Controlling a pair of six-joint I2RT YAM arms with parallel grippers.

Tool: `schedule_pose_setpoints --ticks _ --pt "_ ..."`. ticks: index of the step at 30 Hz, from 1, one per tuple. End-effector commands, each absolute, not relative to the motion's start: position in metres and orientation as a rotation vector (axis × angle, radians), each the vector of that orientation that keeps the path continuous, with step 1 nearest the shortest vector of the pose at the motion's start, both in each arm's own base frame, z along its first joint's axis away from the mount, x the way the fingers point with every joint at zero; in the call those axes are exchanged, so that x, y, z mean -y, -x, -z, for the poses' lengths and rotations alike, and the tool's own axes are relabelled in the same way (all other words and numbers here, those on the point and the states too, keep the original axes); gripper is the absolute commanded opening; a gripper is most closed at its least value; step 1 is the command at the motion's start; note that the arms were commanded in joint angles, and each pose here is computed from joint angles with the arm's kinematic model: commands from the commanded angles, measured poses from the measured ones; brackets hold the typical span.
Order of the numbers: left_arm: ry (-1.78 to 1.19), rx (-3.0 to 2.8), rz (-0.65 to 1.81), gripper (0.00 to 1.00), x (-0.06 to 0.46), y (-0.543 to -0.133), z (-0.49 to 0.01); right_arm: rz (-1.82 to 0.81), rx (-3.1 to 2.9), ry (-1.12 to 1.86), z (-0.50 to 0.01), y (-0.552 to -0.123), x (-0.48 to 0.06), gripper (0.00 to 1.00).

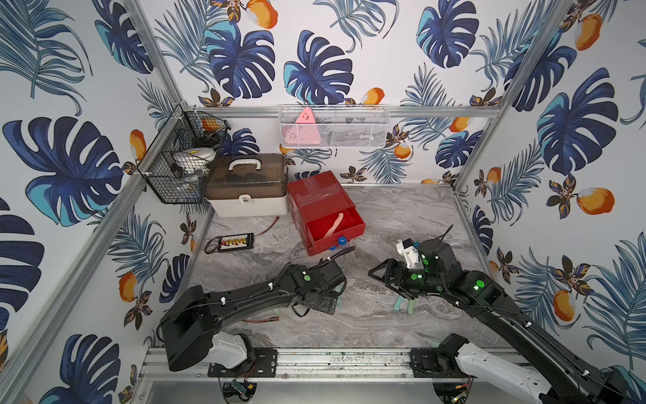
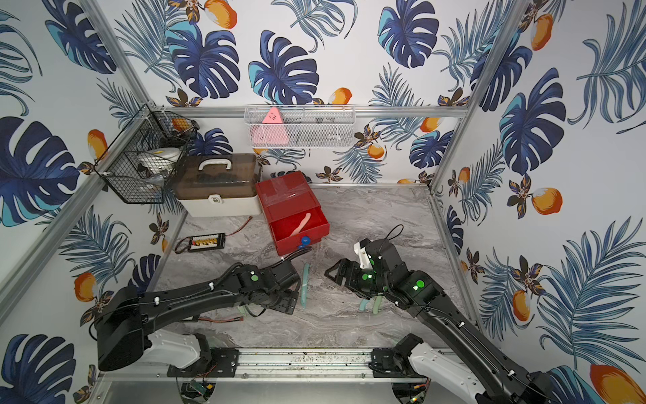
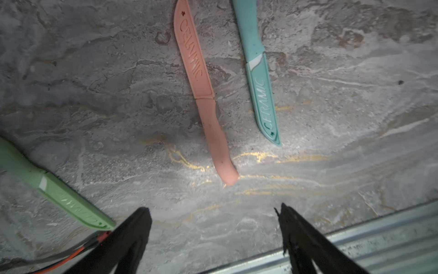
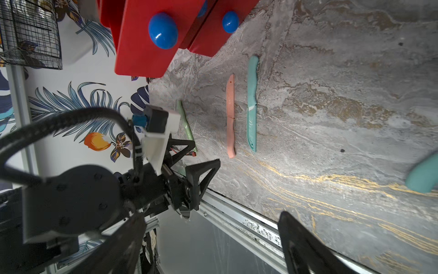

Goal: Place the fruit knives into the drawer by color
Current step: Pick up the fruit knife from the center of the board.

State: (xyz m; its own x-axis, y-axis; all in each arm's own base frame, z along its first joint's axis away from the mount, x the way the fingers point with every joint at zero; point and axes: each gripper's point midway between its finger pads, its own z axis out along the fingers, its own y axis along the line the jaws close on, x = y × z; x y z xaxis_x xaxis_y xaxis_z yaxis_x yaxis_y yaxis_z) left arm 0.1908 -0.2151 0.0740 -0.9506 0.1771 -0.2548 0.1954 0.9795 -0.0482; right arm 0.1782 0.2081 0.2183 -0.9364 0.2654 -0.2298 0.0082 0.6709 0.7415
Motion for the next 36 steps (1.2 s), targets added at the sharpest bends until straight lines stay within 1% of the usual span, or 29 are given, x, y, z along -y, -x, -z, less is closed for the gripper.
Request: schedule_pose_setpoints --ticks 1,2,4,5,10,13,15,26,29,31,32,34,36 --pt "-0.184 -2.852 0.19 0.84 0.23 -0.209 -0.068 -1.127 -2.533 -0.211 -0.22 -0.181 -0.206 0.91" --pt "-0.175 -2.859 0.184 0.82 0.229 -0.212 -0.065 -1.118 -2.538 -0.212 -0.219 -0.181 -0.205 0.91" --pt "-0.162 -2.876 0.183 0.73 0.228 -0.216 -0.059 -1.113 -2.54 -0.21 -0.219 -0.18 -0.204 0.91" --pt "-0.149 -2.887 0.184 0.71 0.226 -0.218 -0.056 -1.113 -2.538 -0.209 -0.219 -0.18 -0.204 0.91" --pt "-0.089 -2.916 0.184 0.65 0.217 -0.227 -0.042 -1.096 -2.54 -0.209 -0.218 -0.179 -0.201 0.91" --pt "-0.086 -2.932 0.186 0.64 0.217 -0.228 -0.034 -1.095 -2.538 -0.207 -0.218 -0.18 -0.201 0.91" --pt "-0.092 -2.95 0.172 0.62 0.216 -0.228 -0.027 -1.09 -2.54 -0.206 -0.217 -0.181 -0.201 0.91" --pt "-0.089 -3.006 0.125 0.62 0.216 -0.23 0.003 -1.074 -2.539 -0.196 -0.218 -0.182 -0.201 0.91" --pt "-0.105 -3.015 0.105 0.5 0.215 -0.229 0.006 -1.072 -2.537 -0.202 -0.217 -0.18 -0.199 0.91" --pt "-0.098 -3.019 0.098 0.4 0.213 -0.228 0.007 -1.067 -2.534 -0.206 -0.216 -0.179 -0.197 0.91" --pt "-0.096 -3.019 0.097 0.37 0.212 -0.227 0.008 -1.064 -2.533 -0.209 -0.216 -0.179 -0.196 0.91" --pt "-0.089 -3.022 0.095 0.34 0.21 -0.225 0.009 -1.059 -2.527 -0.222 -0.215 -0.179 -0.194 0.91" --pt "-0.081 -3.025 0.09 0.28 0.207 -0.222 0.011 -1.061 -2.524 -0.222 -0.214 -0.18 -0.194 0.91"
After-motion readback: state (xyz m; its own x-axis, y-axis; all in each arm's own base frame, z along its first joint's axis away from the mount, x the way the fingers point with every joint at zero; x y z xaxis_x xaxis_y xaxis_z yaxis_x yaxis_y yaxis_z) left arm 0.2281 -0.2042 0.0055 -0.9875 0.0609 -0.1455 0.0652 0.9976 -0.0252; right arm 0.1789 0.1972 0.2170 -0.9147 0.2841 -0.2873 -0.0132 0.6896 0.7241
